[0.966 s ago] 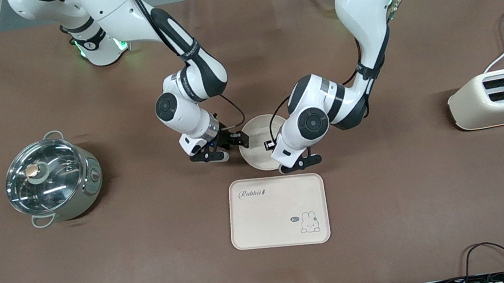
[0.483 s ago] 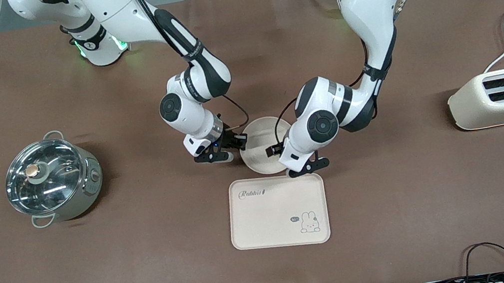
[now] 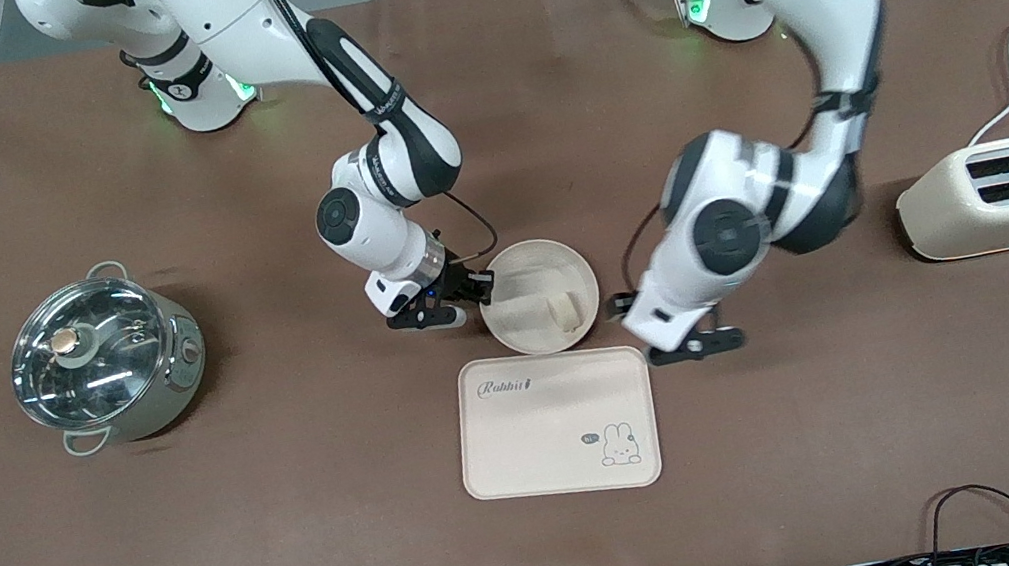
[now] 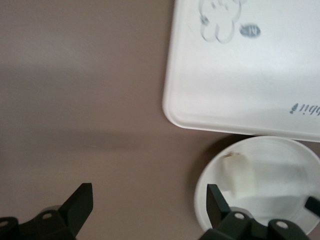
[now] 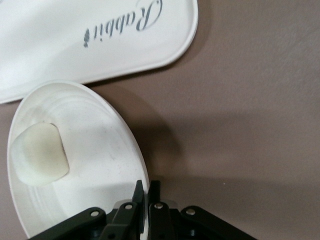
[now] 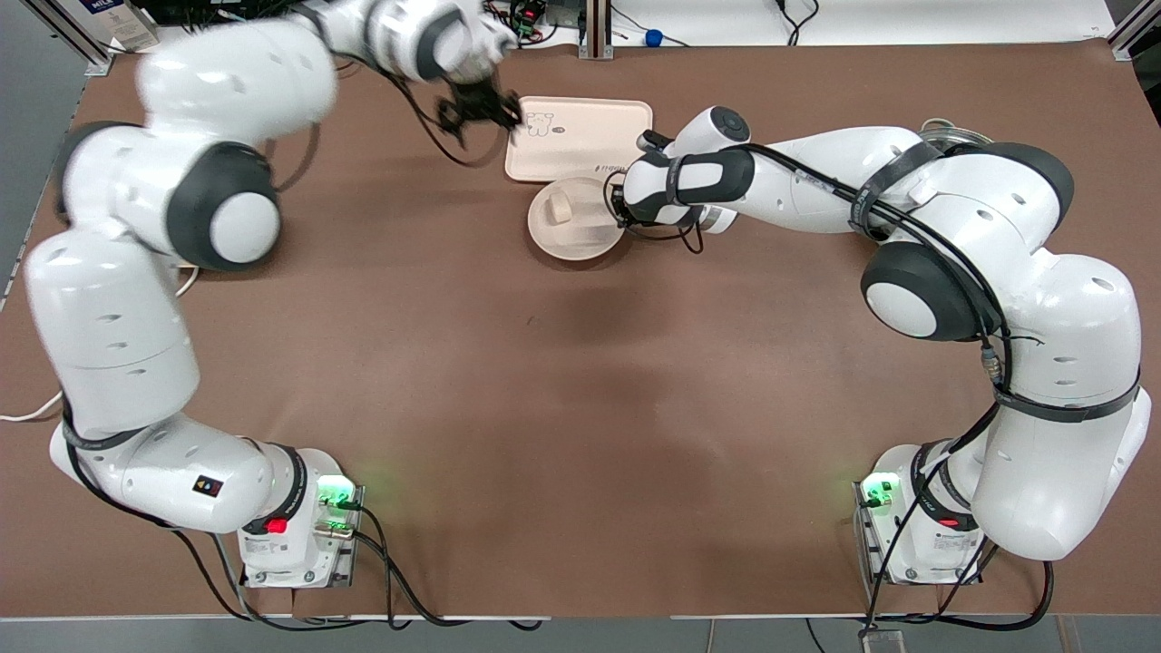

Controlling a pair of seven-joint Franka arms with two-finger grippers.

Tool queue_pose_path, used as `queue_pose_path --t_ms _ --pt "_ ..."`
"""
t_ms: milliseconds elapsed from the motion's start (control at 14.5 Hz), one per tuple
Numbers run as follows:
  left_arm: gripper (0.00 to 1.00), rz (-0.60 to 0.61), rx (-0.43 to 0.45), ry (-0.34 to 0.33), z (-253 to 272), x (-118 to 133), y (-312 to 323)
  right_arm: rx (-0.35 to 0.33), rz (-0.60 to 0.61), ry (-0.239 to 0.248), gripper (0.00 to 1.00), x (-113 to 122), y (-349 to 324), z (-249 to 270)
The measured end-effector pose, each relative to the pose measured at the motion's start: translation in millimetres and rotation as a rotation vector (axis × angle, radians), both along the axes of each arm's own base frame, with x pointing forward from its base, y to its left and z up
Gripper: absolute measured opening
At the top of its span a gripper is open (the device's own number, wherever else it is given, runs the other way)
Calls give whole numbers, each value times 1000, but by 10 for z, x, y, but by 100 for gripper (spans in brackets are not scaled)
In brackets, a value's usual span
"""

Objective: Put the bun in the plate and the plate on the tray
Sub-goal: 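Release the bun onto the plate while the right gripper grips the rim, then slide the plate onto the tray with the right gripper while the left withdraws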

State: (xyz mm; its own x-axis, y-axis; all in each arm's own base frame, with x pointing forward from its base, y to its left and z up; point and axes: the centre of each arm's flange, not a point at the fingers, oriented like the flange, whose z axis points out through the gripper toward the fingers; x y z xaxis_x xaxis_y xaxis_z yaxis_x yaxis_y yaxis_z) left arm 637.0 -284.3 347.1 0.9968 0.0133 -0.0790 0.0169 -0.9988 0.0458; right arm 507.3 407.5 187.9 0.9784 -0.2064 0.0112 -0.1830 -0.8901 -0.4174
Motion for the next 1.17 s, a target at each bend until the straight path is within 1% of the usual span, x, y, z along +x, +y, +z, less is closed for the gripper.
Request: queue_pose_path --t_ms 138,276,345,483,690,828,897,1034,1172 --pt "100 -3 -6 -44 543 157 625 13 -19 -21 6 132 -60 113" --pt "100 -10 -3 -68 1104 161 1222 33 -44 -46 6 314 -129 248" --pt "100 -11 2 -73 1400 93 1462 44 -59 -59 6 414 -173 320" --pt "100 -14 16 -74 1985 -160 1765 66 -93 -85 6 642 -291 464" --pt "100 -54 26 -128 2728 -571 1921 94 -141 -98 6 945 -349 510" --pt "100 -96 35 -139 3025 -814 1971 96 -163 -98 6 1115 -312 325" --pt "100 -105 48 -142 3093 -883 1995 96 -178 -93 6 1186 -293 202" --pt "100 -119 82 -147 3128 -921 2043 98 -211 -84 6 1308 -262 -23" --pt "100 -142 94 -144 3111 -915 2083 106 -231 -90 6 1422 -249 -124"
